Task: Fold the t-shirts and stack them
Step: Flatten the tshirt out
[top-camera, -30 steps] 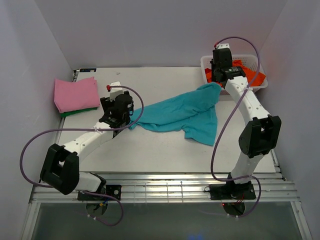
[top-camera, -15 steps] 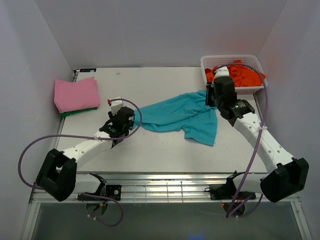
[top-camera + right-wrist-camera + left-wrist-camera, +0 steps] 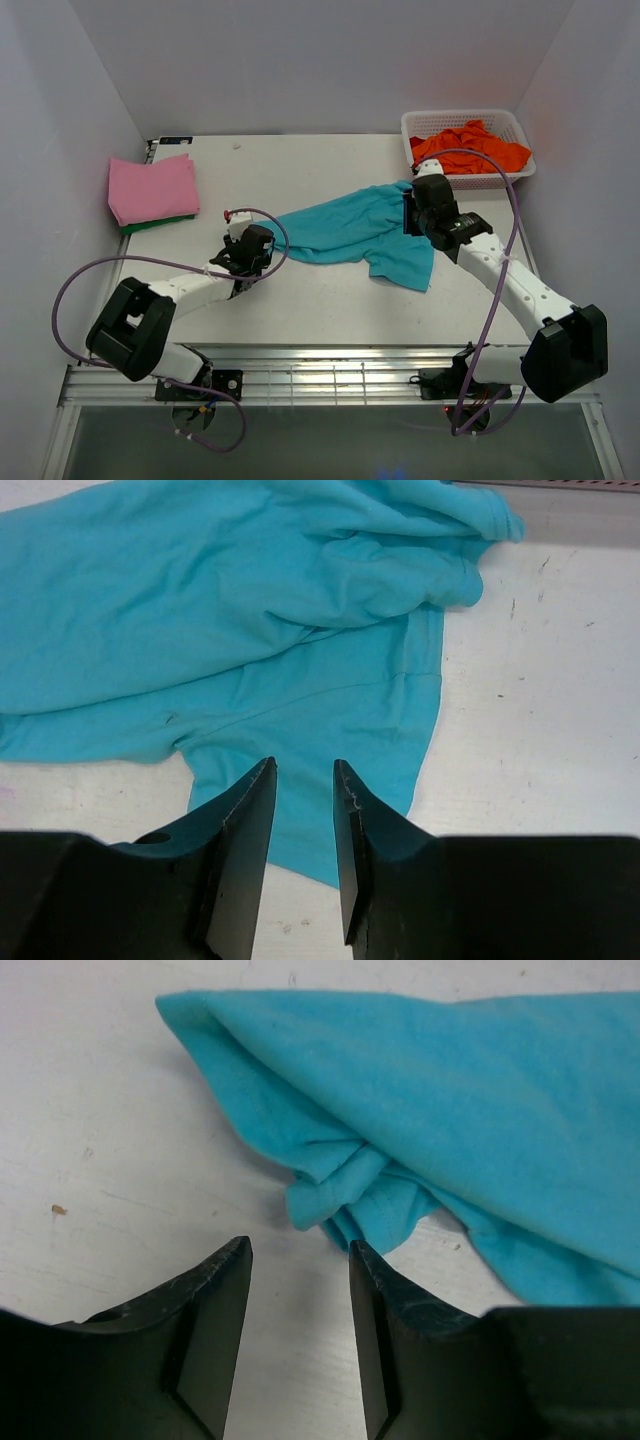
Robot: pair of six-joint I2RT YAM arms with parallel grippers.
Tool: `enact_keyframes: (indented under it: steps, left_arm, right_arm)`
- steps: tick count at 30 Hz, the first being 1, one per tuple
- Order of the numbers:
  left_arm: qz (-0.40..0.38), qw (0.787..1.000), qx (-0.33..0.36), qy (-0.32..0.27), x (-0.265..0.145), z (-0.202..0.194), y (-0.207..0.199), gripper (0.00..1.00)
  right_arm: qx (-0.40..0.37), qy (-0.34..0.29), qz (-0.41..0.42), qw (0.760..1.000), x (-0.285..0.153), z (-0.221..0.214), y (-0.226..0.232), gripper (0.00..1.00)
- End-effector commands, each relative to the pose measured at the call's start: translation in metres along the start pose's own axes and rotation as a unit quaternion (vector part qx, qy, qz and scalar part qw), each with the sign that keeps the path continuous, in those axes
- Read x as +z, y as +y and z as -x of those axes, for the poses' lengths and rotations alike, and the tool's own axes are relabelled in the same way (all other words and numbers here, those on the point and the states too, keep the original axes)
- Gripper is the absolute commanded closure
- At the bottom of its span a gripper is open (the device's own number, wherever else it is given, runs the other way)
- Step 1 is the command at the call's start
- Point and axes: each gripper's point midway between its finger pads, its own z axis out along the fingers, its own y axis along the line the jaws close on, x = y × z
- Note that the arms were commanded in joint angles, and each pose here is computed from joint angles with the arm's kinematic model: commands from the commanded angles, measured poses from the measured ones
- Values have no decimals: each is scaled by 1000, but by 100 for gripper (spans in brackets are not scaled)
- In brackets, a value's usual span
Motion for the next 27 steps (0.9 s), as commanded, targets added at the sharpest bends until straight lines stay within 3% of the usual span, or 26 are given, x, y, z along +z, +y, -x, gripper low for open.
enact_keyframes:
  steps: [1, 17, 27]
  left_arm:
    - [-24, 997, -31, -59, -8, 32, -9, 46]
    - [-17, 998, -11, -51, 14, 17, -16, 46]
    - [1, 997, -17, -69, 11, 27, -9, 57]
  right_arm:
    - [10, -26, 1, 1000, -6, 8, 1, 64]
    - [12, -15, -6, 1000, -10, -17, -7, 65]
    - [10, -2, -5, 1000, -8, -32, -8, 65]
